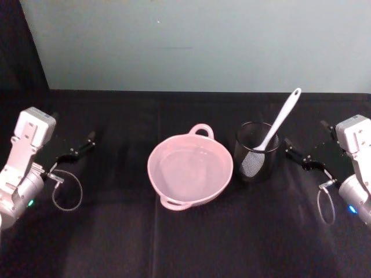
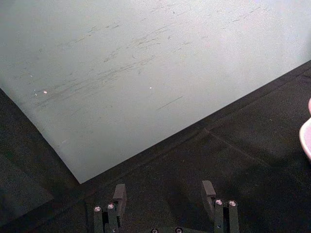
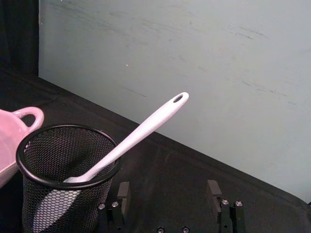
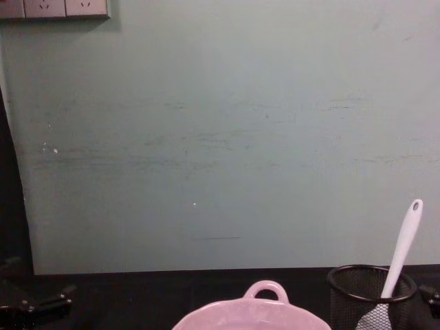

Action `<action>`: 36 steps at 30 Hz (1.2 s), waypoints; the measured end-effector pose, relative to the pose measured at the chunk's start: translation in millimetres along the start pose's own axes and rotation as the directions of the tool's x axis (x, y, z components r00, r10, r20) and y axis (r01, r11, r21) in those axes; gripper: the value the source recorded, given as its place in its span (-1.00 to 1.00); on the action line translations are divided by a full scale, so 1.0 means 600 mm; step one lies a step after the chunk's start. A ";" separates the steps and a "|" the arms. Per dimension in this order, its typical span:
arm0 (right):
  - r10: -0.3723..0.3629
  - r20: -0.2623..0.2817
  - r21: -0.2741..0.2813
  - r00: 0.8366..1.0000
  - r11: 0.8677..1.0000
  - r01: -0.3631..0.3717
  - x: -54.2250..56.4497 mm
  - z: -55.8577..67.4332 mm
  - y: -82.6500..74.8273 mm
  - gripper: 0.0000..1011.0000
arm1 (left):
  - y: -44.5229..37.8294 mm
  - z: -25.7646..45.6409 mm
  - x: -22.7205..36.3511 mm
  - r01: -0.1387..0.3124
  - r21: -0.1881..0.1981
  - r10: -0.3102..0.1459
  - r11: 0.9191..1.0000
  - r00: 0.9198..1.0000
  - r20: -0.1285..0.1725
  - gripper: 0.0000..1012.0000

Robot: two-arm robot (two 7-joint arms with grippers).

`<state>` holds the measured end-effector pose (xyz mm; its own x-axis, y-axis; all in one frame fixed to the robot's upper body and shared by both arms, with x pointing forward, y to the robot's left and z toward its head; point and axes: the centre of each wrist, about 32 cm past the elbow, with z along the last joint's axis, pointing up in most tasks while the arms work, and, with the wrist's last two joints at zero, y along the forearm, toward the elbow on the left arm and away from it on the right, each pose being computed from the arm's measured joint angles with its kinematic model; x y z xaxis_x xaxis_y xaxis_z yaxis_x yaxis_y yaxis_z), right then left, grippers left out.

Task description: Use the one hand to pick up the spoon and stir the clear water in the bowl.

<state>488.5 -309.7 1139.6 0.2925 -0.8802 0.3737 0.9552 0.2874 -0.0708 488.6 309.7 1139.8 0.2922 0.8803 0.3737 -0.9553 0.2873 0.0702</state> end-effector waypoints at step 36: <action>0.014 -0.052 0.035 0.999 0.999 -0.012 0.046 0.032 -0.038 0.98 | 0.000 0.000 0.0000 0.000 0.000 0.000 1.000 1.000 0.000 1.00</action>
<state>473.8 -333.3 1169.5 0.3073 -0.8948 0.3239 0.9496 0.3107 -0.0428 488.6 309.7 1139.8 0.2922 0.8803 0.3737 -0.9553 0.2873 0.0703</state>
